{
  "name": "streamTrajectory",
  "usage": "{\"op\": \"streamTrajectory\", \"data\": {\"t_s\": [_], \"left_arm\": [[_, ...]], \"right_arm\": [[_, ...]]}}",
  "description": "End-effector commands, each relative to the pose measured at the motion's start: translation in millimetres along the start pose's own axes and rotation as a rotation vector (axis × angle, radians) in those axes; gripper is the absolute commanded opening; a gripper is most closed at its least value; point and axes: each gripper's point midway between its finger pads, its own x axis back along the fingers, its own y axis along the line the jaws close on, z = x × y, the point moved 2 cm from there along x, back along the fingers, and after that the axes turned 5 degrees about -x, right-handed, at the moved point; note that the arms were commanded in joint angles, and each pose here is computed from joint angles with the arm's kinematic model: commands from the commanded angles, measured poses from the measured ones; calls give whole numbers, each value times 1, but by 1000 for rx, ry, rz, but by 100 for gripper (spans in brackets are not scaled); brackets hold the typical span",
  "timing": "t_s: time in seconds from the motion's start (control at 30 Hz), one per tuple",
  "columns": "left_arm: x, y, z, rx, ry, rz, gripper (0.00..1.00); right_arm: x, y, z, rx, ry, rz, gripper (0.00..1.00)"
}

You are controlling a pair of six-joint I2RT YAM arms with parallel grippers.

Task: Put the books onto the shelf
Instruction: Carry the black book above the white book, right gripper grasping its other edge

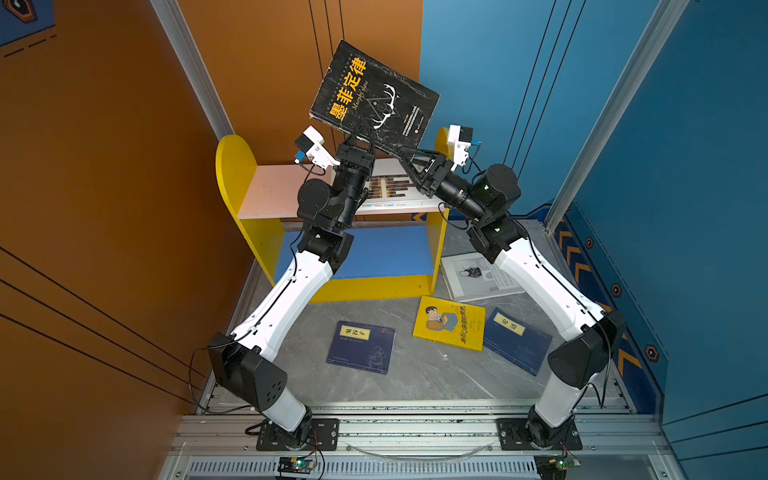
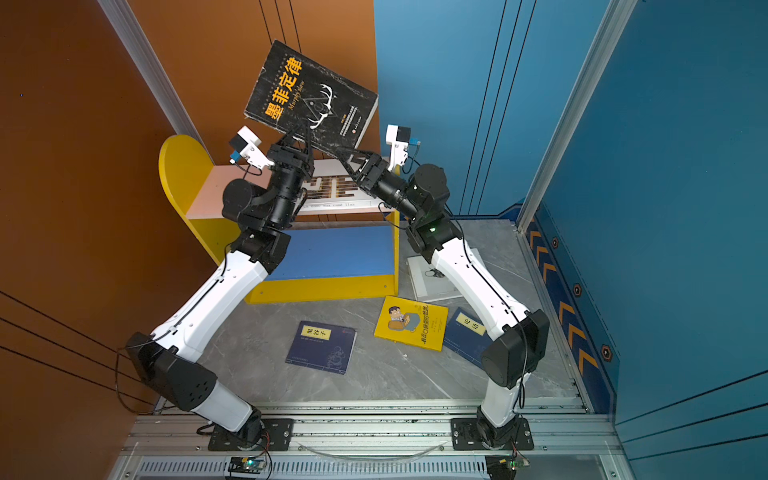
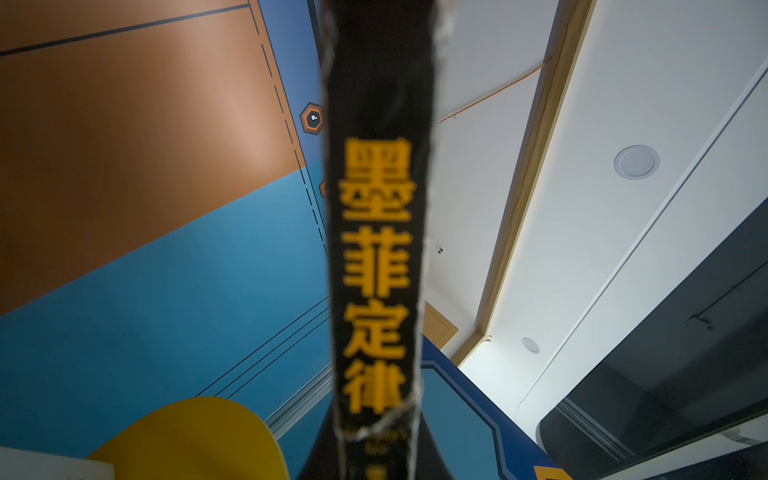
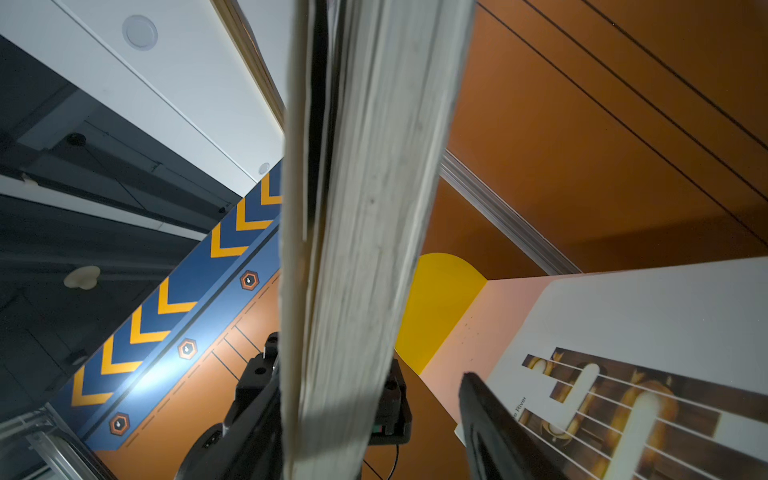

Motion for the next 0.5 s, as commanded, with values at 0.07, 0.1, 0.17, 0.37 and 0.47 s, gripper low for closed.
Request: {"op": "streamTrajectory", "data": {"t_s": [0.07,0.1,0.17,0.37,0.47], "left_arm": [[13,-51,-20,4,-48,145,0],[13,-53,-19,2,-41,150,0],[14,-52,-14,6,-28,149,0],[16,-51,-6,15,-2,148,6],[18,-53,-6,16,9,153,23]], "right_arm": [[0,27,-13,22,-71,-67,41],[0,25,-13,20,-80,-59,40],[2,22,-15,14,-105,-42,33],[3,22,-11,8,-103,-34,19],[5,20,-11,6,-96,-26,15]]}}
